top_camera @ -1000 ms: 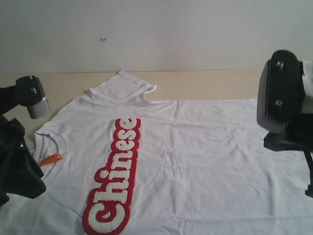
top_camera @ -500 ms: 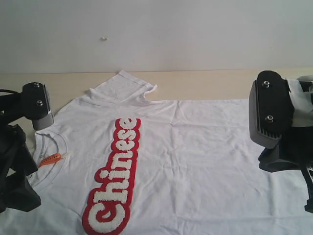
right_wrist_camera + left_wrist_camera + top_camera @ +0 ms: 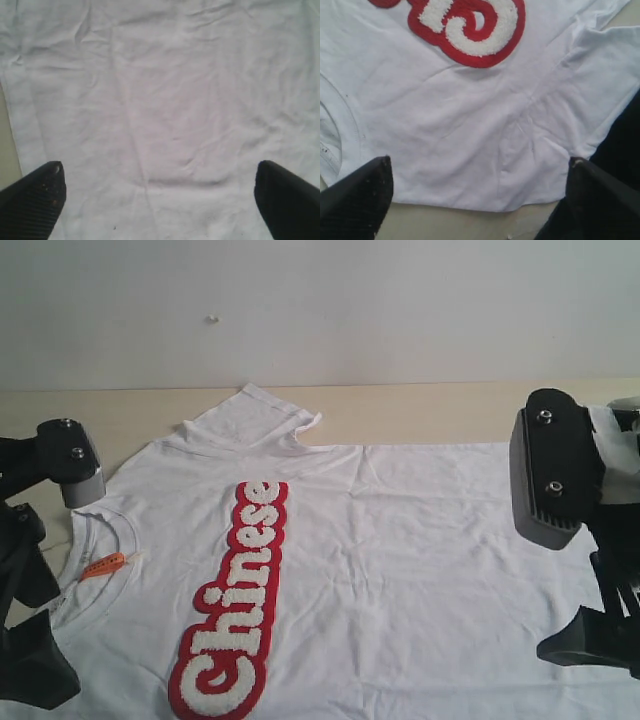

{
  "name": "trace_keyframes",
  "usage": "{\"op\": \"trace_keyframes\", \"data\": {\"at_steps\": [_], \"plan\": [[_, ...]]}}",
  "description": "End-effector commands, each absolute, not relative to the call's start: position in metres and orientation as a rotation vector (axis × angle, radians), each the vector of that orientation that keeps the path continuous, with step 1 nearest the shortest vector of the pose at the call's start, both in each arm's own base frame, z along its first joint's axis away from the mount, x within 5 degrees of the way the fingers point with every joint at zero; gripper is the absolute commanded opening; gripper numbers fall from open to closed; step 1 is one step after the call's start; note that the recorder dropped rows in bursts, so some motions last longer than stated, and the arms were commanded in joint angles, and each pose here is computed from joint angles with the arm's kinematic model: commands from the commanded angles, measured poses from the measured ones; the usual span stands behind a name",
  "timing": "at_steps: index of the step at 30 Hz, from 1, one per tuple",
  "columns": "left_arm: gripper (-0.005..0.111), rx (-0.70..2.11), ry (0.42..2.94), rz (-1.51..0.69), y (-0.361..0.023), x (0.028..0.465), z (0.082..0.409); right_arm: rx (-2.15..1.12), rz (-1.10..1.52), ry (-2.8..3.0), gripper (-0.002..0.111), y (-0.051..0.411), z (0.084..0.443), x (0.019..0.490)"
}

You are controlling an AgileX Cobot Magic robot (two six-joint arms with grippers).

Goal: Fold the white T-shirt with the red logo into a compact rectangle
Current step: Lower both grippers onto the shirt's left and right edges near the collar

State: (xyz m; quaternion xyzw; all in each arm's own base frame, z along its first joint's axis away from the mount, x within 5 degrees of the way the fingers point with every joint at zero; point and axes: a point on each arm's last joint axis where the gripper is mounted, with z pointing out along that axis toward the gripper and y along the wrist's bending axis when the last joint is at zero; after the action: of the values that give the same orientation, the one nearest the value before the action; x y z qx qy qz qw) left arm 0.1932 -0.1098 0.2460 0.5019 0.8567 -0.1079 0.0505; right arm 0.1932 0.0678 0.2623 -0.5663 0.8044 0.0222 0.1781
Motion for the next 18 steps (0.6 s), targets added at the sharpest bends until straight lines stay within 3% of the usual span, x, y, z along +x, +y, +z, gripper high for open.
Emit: {"op": "trace_keyframes", "data": {"at_steps": [1,6,12,18], "plan": [[0.090,1.496,2.580,-0.329,-0.113,0.194,0.248,-1.636,0.054,2.233,0.102,0.069,0.266,0.194],[0.090,1.450,2.509,-0.293,-0.115,0.202,0.249,-1.783,0.009,2.175,0.101,0.066,0.264,0.192],[0.089,2.027,2.112,-0.190,-0.112,0.202,0.244,-1.867,-0.088,2.182,0.101,0.060,0.258,0.198],[0.086,2.161,1.936,-0.009,-0.109,0.218,0.236,-1.942,-0.192,2.156,0.101,0.056,0.248,0.210]]}}
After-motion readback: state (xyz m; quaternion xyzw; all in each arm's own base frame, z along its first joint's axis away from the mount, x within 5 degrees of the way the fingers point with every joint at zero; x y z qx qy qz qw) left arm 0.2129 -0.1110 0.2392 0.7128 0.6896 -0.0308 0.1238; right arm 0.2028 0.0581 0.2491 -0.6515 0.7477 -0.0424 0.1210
